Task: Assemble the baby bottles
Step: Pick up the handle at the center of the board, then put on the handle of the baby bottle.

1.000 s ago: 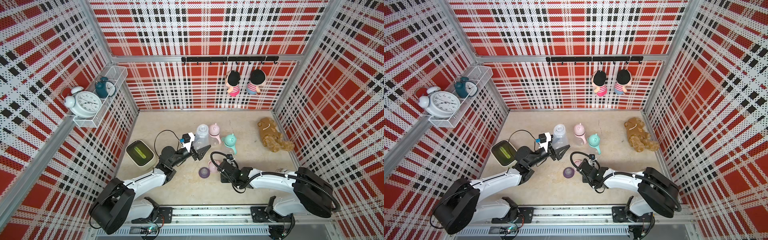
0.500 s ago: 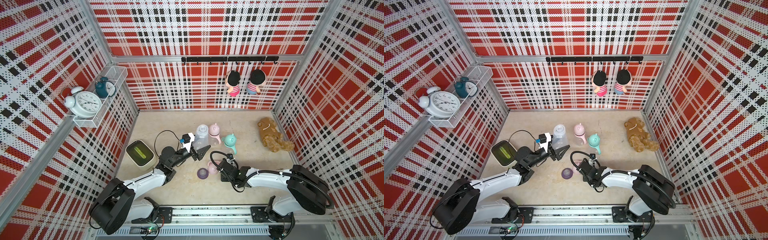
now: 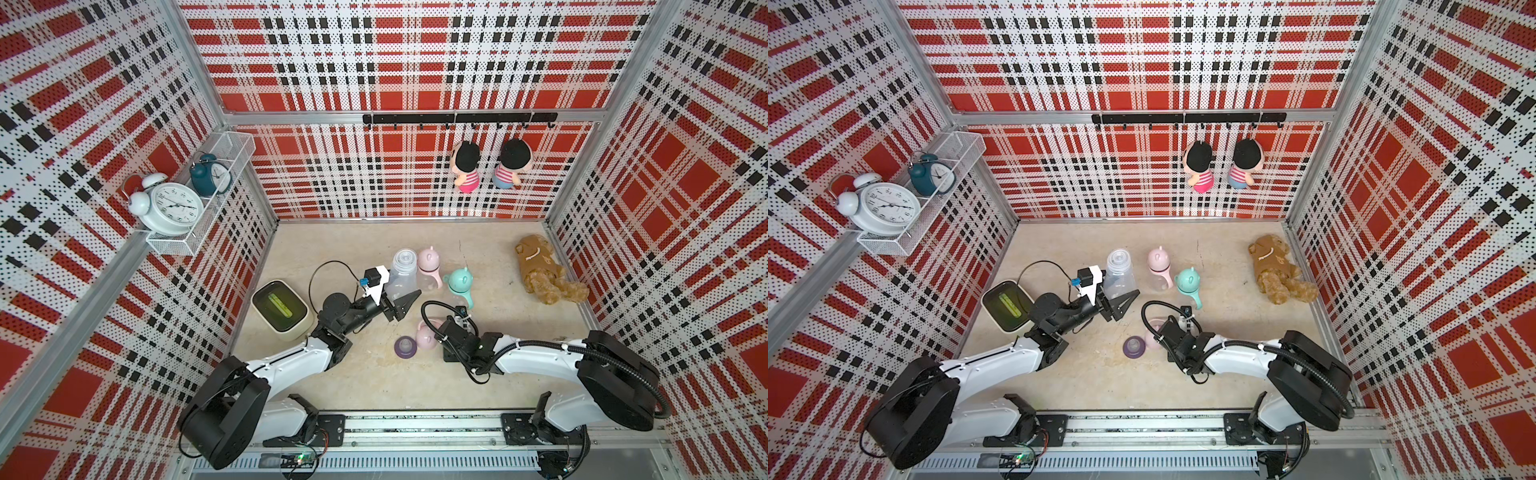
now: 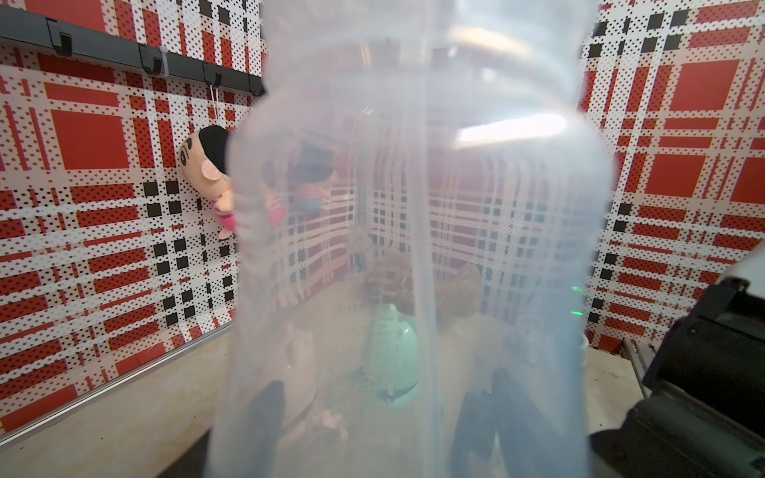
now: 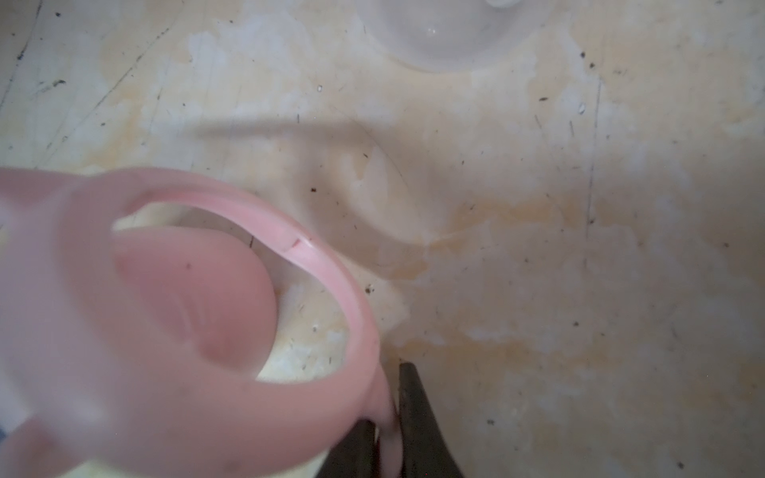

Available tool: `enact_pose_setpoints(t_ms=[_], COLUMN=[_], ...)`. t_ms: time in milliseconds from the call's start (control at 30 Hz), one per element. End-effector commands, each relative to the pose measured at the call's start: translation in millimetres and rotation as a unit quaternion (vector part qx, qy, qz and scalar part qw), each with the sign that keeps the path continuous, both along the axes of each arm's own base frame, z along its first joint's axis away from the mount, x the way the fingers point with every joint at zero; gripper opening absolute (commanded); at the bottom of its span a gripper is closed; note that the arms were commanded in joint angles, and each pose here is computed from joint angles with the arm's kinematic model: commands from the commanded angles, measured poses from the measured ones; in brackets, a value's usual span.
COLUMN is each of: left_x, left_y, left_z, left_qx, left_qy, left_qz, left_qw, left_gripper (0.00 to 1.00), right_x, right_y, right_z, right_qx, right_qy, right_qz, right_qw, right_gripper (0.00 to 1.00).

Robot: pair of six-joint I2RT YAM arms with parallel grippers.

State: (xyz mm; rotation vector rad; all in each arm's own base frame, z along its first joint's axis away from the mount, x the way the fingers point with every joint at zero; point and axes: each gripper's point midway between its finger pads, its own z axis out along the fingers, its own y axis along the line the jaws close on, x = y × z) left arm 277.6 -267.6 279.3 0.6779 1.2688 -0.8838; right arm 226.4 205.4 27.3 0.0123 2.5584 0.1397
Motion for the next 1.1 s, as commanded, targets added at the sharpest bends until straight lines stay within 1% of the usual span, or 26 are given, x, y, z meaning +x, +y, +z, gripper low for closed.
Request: enact_pose_setpoints(t_ms=[0,333,467,633,767,933,1067], left_x=[-4,-2,1,5,4,2,2], left_y=[5,5,4,0,-2,-4,-5], left_z=[8,7,4,3,3,0,-3], left_qx=[-0.007,-0.006,-0.005,-0.010,-0.012,-0.011,-0.009], left_qy=[-0.016,-0.014,-0.007,0.012,0.016,0.019,0.022], left_qz=[0.005,0.006,0.006,-0.007,-0.012,-0.014,-0.016], left_qw=[1.000,1.000,1.000,1.000,1.000,1.000,1.000], left_gripper=[0.00,0.00,0.00,0.00,0.00,0.00,0.00], right_x=[7,4,4,15,28,44,55], right_y=[-4,-19,-26,-38,-45,-53,-58], right_z=[16,22,43,98,151,222,278], right_qx=[-0.009,-0.050,-0.051,-0.059,-0.089,-0.122,-0.148], right_qy=[-0.022,-0.015,-0.031,-0.085,-0.132,-0.207,-0.263], right_qz=[-0.002,-0.005,-0.014,-0.036,-0.043,-0.057,-0.067], right_qw=[1.000,0.999,0.998,0.994,0.986,0.969,0.951], right_gripper=[0.02,0.01,0.00,0.00,0.00,0.00,0.00])
